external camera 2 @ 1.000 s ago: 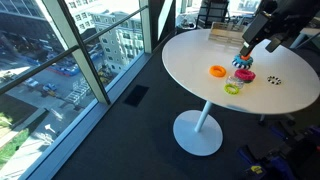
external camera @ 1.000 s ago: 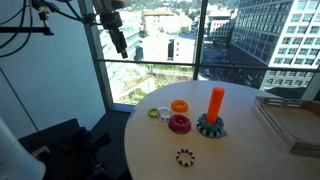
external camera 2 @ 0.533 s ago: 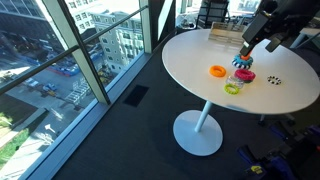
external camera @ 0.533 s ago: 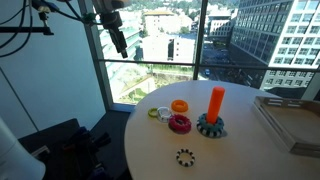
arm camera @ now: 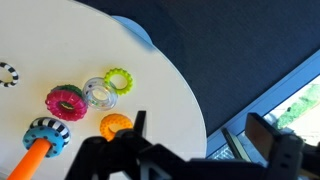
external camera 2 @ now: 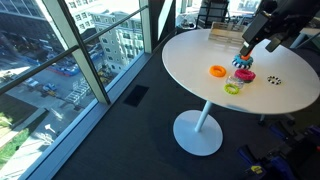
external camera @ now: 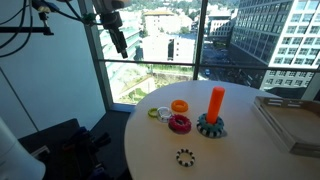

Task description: Put the clear ring onto the ring toss

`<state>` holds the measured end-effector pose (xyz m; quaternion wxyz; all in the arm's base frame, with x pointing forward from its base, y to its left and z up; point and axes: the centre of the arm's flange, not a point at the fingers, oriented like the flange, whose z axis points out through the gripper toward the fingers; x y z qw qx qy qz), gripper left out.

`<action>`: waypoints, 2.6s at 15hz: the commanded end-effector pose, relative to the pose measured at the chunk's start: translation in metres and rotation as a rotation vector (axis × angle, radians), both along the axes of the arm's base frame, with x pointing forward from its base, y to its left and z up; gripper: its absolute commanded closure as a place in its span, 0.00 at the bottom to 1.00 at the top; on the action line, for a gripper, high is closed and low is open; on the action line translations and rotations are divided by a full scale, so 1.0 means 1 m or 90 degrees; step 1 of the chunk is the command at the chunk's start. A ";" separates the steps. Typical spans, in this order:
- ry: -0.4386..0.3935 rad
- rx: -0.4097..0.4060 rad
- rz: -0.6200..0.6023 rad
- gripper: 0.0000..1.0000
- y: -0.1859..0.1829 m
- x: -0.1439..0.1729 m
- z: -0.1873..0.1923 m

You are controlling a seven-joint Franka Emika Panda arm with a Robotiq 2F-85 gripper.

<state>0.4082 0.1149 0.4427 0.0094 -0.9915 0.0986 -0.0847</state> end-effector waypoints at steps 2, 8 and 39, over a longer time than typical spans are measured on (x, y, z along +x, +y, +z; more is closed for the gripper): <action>-0.003 -0.003 -0.011 0.00 -0.006 0.018 0.011; 0.032 0.001 -0.023 0.00 -0.020 0.041 -0.001; 0.161 0.056 -0.156 0.00 -0.131 0.067 -0.096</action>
